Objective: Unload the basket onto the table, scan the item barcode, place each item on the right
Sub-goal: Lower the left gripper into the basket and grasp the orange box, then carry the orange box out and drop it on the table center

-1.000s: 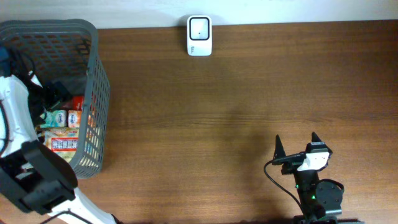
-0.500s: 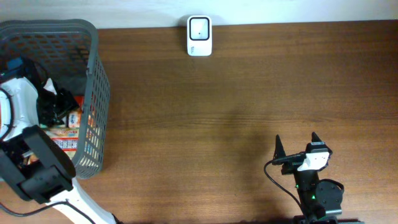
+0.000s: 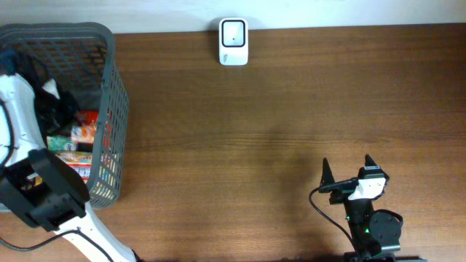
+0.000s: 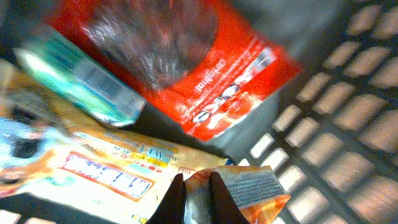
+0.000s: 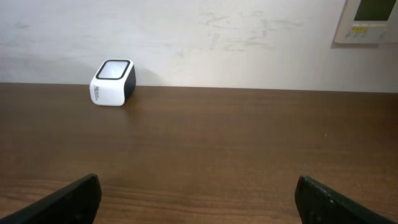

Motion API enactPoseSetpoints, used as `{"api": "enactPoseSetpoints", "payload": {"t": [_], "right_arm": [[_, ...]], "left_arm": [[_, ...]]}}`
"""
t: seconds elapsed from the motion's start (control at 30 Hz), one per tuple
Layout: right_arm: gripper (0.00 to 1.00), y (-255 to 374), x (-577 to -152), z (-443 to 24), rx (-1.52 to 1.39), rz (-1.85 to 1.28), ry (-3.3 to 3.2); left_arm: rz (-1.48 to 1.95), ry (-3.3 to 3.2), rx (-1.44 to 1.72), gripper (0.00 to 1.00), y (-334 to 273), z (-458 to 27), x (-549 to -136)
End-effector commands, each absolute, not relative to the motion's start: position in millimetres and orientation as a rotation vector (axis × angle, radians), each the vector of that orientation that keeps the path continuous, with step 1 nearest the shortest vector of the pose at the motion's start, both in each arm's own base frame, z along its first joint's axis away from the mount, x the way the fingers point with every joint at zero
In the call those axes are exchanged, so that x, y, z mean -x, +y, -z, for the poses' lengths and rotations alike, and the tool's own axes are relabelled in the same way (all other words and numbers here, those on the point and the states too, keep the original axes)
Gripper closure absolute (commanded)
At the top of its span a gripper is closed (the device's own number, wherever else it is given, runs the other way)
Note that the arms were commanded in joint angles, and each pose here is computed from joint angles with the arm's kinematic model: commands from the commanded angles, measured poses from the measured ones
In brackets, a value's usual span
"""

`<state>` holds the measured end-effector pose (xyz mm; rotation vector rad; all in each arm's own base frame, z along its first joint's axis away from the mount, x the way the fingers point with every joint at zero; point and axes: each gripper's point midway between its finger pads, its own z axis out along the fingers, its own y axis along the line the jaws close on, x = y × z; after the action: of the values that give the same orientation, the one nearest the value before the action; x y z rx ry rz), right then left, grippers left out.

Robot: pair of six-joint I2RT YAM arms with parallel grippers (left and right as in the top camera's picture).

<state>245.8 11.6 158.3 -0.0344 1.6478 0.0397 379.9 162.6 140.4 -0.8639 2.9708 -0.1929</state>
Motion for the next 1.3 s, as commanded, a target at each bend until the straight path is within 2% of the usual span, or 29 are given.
{"api": "enactPoseSetpoints", "payload": {"t": [0.0,0.13,0.23,0.33,0.43,0.53,0.67,0.83,0.9,1.13,1.23,1.27], "right_arm": [[0.02,10,-246,-155,0.020,-0.043,1.653],[0.02,10,-246,-155,0.020,-0.042,1.653],[0.02,10,-246,-155,0.020,-0.042,1.653],[0.02,10,-246,-155,0.020,-0.043,1.653],[0.01,10,-246,-155,0.020,-0.042,1.653],[0.02,10,-246,-155,0.020,-0.042,1.653],[0.02,10,-246,-155,0.020,-0.042,1.653],[0.02,10,-246,-155,0.020,-0.042,1.653],[0.01,10,-246,-155,0.020,-0.042,1.653],[0.02,10,-246,-155,0.020,-0.043,1.653],[0.02,10,-246,-155,0.020,-0.043,1.653],[0.02,10,-246,-155,0.020,-0.043,1.653]], "left_arm": [[0.153,2.828,0.822,1.00,169,-205,-395],[0.100,2.605,0.742,1.00,173,-292,-400],[0.271,2.419,0.601,1.00,139,-358,-399],[0.444,2.276,0.445,1.00,94,-417,-376],[0.538,2.224,0.284,1.00,46,-447,-361],[0.599,2.248,0.145,1.00,1,-448,-362],[0.600,2.326,-0.173,1.00,-79,-424,-378],[0.346,2.490,-0.359,1.00,-151,-345,-424],[0.331,2.576,-0.438,1.00,-186,-297,-439],[0.302,2.855,-0.687,1.00,-276,-131,-442],[0.294,2.889,-0.758,0.99,-299,-94,-436],[0.291,2.896,-0.781,0.93,-305,-88,-431]]}}
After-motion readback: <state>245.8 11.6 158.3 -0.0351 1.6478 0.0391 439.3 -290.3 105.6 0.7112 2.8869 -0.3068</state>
